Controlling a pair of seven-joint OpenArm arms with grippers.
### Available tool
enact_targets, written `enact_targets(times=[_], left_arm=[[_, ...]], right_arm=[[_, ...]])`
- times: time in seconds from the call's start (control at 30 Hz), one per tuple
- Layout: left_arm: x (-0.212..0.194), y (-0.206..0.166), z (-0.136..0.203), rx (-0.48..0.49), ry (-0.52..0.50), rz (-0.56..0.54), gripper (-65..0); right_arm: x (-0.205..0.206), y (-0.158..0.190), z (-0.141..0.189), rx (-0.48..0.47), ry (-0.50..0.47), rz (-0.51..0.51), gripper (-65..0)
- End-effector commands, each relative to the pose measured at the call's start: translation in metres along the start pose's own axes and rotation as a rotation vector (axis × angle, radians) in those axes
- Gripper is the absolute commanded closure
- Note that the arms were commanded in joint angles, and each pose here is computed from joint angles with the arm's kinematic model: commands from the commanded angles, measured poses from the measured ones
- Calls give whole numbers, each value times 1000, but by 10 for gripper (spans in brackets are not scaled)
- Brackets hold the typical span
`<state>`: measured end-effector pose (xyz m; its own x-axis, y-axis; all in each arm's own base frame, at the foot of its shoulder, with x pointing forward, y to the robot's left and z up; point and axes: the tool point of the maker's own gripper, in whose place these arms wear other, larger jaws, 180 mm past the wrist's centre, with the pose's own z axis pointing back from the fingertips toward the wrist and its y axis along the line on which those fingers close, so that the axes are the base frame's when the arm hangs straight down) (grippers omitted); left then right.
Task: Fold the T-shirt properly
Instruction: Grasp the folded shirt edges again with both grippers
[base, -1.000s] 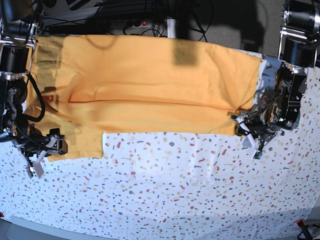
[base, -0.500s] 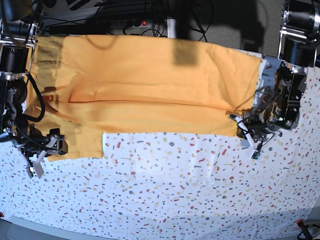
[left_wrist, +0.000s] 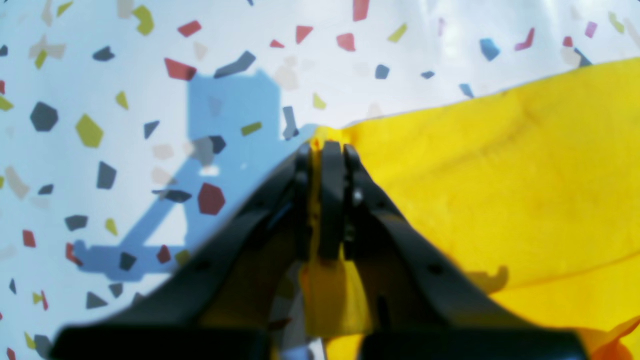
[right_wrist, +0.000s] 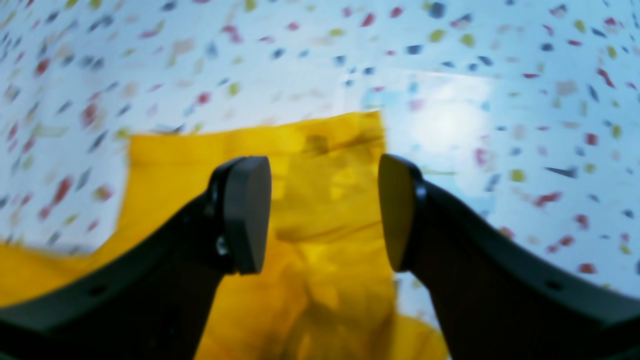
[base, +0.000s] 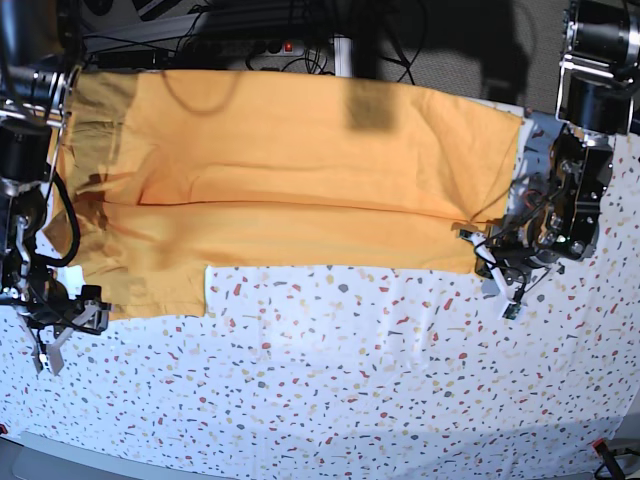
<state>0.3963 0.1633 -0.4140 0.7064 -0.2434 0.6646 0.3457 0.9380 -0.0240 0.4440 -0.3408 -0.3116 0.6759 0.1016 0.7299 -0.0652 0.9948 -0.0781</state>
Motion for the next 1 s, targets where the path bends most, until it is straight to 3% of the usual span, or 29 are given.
enact_targets(times=[0.0, 0.17, 0.3, 0.47, 0.6, 0.73, 0.97], left_arm=[[20, 9, 5, 19, -46, -12, 0], [20, 9, 5, 19, -47, -12, 0], [20, 9, 5, 19, -47, -11, 0], [20, 9, 5, 18, -47, -10, 0], [20, 9, 5, 18, -47, -11, 0], [22, 9, 6, 19, -57, -12, 0], [27, 14, 6, 47, -81, -47, 0]], right_arm=[[28, -18, 5, -37, -61, -7, -344], [4, -48, -21, -85, 55, -98, -344], [-29, -46, -36, -68, 100, -158, -344], [-61, -29, -48, -65, 172, -94, -338], [-78, -6, -57, -28, 194, -92, -225], [-74, 4, -61, -12, 183, -89, 0], [-38, 0, -51, -28, 134, -29, 0]])
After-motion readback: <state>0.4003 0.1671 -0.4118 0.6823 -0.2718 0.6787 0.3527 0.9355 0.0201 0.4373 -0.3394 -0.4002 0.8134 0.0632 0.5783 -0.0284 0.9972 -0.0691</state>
